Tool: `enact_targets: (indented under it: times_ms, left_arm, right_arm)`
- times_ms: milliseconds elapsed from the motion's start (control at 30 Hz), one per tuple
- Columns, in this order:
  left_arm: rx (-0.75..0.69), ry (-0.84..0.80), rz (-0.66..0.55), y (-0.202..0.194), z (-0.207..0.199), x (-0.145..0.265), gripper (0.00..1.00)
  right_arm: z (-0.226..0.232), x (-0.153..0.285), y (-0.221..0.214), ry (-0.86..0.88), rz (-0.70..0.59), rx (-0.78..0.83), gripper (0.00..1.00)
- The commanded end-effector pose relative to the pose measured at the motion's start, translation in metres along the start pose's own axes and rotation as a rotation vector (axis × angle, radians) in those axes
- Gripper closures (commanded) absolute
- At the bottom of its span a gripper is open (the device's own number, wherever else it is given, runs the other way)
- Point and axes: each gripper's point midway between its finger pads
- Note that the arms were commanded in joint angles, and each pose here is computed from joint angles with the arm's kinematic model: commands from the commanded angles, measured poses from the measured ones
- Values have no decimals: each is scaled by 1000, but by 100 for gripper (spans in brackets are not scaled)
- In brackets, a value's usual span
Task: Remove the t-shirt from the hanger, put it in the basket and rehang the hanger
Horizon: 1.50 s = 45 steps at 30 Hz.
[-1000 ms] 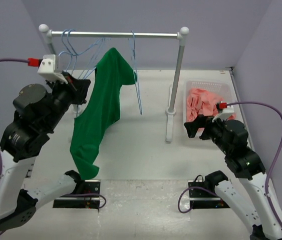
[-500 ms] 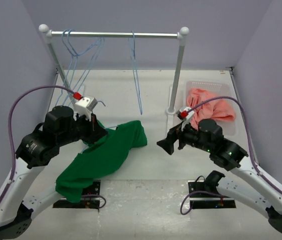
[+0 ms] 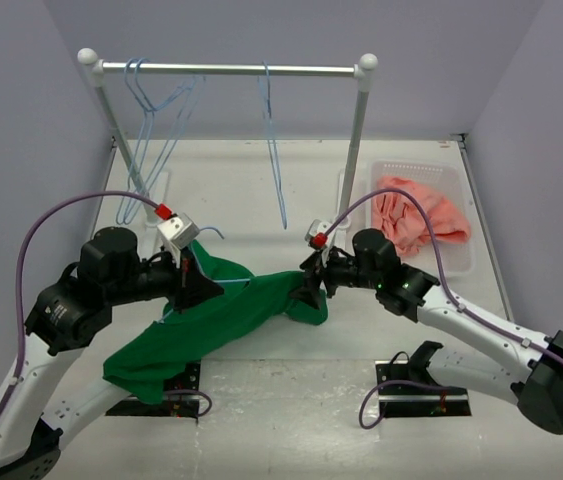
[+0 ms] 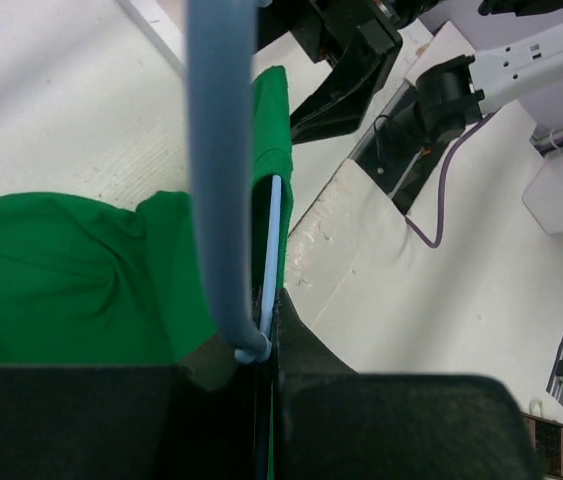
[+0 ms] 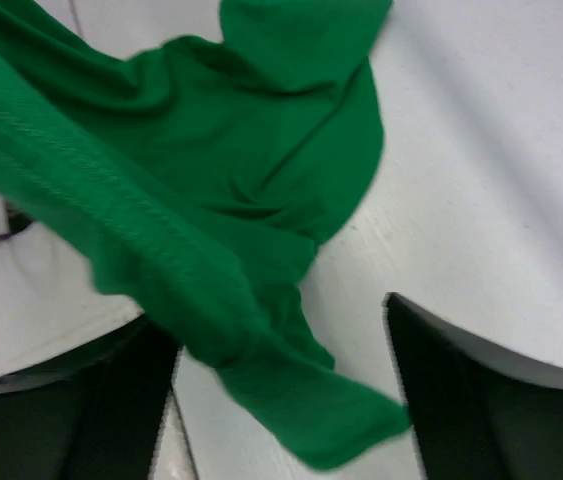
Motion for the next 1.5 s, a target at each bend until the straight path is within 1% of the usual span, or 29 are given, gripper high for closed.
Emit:
enact_targets:
  times_ms: [0, 67, 100, 133, 167, 200, 233, 267, 333, 367, 433, 533, 633, 767, 800, 867, 933, 967, 1000, 1033, 1100, 1133, 1233, 1300, 1333, 1367, 1400, 1433, 1467]
  left_arm:
    - [-96, -97, -52, 16, -22, 7, 100]
    - [-98, -87, -62, 20, -22, 9, 100]
    - [-100, -69, -73, 23, -20, 10, 100]
    - [-104, -57, -89, 27, -20, 12, 100]
    - [-104, -37, -99, 30, -18, 13, 100]
    - [-102, -3, -116, 34, -12, 13, 100]
    - [-97, 13, -125, 36, -10, 12, 100]
    - [-93, 38, -135, 38, -5, 12, 100]
    - [-93, 58, -149, 40, -3, 15, 100]
    - [-94, 68, -152, 40, -2, 16, 100]
    - [-103, 97, -172, 44, 0, 23, 100]
    - [-121, 110, -212, 50, -3, 33, 100]
    - [-118, 135, -243, 53, 0, 37, 100]
    - [-85, 133, -339, 70, -2, 38, 100]
    - [-63, 138, -355, 72, 0, 36, 100]
    - [-52, 133, -395, 83, 0, 32, 100]
    - [-39, 141, -410, 91, 3, 27, 100]
    - [-13, 169, -432, 99, 9, 22, 100]
    - [-10, 172, -438, 102, 11, 18, 100]
    - [-10, 174, -439, 105, 14, 13, 100]
    - [35, 211, -464, 114, 26, 1, 100]
    - [61, 253, -483, 121, 36, -5, 100]
    - [81, 336, -511, 133, 51, -6, 100]
    - [69, 389, -527, 145, 54, 1, 100]
    - [58, 399, -530, 148, 53, 5, 100]
    - [44, 399, -550, 153, 49, 13, 100]
    - [27, 383, -556, 155, 44, 16, 100]
    - [-9, 336, -541, 154, 34, 16, 100]
    - [-33, 299, -548, 157, 23, 21, 100]
  right_arm:
    - [11, -9, 38, 96, -165, 140, 27]
    - [9, -11, 36, 85, -159, 130, 60]
    - [8, -12, 34, 79, -156, 126, 86]
    - [2, -12, 26, 46, -144, 111, 100]
    - [-1, -11, 22, 23, -145, 106, 100]
    - [-5, -6, 28, -12, -187, 123, 100]
    - [-9, -6, 14, -47, -175, 91, 100]
    - [-28, -1, 14, -158, -187, 41, 100]
    - [-51, 10, 9, -286, -187, -22, 100]
    - [-74, 20, 4, -382, -181, -61, 100]
    - [-103, 39, -6, -497, -200, -185, 100]
    - [-125, 59, -10, -588, -226, -217, 100]
    - [-128, 65, -8, -613, -230, -202, 100]
    - [-116, 55, -8, -516, -196, -179, 100]
    - [-96, 45, -2, -393, -209, -174, 100]
    - [-71, 35, 2, -243, -213, -156, 100]
    - [-51, 25, 3, -166, -193, -103, 100]
    - [-42, 18, -2, -140, -156, -88, 100]
    - [-23, 9, 2, -88, -142, -44, 100]
    - [-15, 5, 1, -53, -128, -4, 100]
    - [-3, -7, -6, 9, -76, -8, 100]
    - [0, -10, -11, 26, -51, -22, 100]
    - [-8, -18, -29, -22, 23, -80, 100]
    - [-20, -17, -44, -107, 55, -110, 100]
    - [-24, -16, -47, -138, 59, -134, 98]
    - [-34, -13, -51, -205, 66, -153, 88]
    - [-37, -10, -54, -233, 61, -165, 51]
    - [-38, -9, -53, -242, 53, -172, 41]
    - [-40, -8, -53, -259, 51, -176, 22]
Point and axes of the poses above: each gripper's point midway between its finger pads, its own x axis back along the fingers, its own z axis along the line the jaws close on, y = z × x, and after that the axes turned 7 degrees about x, right-handed
